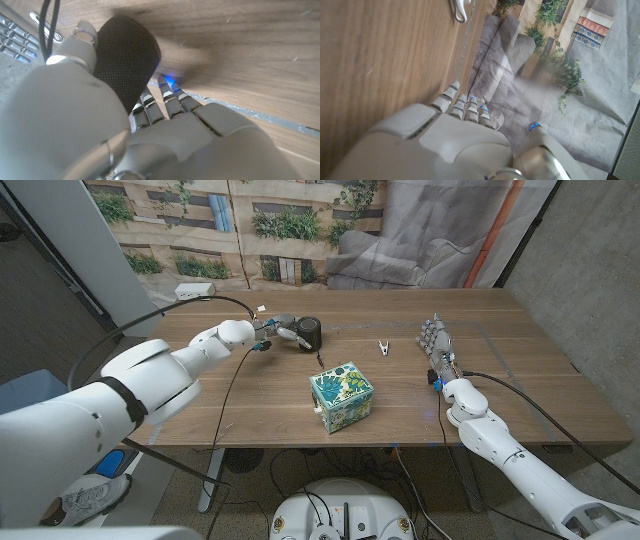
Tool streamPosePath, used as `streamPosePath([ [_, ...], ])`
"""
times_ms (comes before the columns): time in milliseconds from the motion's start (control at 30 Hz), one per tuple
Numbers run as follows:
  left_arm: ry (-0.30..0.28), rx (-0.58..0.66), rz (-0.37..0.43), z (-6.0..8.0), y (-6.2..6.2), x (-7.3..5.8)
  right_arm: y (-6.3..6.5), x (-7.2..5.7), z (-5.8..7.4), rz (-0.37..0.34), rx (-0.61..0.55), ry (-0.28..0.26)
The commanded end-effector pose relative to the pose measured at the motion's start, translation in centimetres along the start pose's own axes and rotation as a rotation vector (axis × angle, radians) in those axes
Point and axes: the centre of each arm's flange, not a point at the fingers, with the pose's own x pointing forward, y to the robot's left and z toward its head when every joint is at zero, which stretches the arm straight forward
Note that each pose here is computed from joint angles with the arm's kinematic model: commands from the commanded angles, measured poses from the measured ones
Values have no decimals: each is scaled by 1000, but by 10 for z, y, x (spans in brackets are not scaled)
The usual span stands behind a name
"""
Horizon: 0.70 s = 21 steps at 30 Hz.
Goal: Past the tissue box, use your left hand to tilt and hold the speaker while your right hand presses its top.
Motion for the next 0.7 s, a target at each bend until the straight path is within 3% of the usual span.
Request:
streamPosePath([
  [33, -28, -27, 60, -1, -3, -1, -1, 1, -3, 2, 5, 5],
  [233, -56, -36, 74, 2, -1, -3, 0, 2, -3, 6, 4, 7],
  [533, -128, -47, 127, 10, 20, -14, 4, 7, 1, 17, -8, 13],
  [700, -200, -49, 154, 17, 25, -23, 1, 14, 5, 49, -16, 14],
])
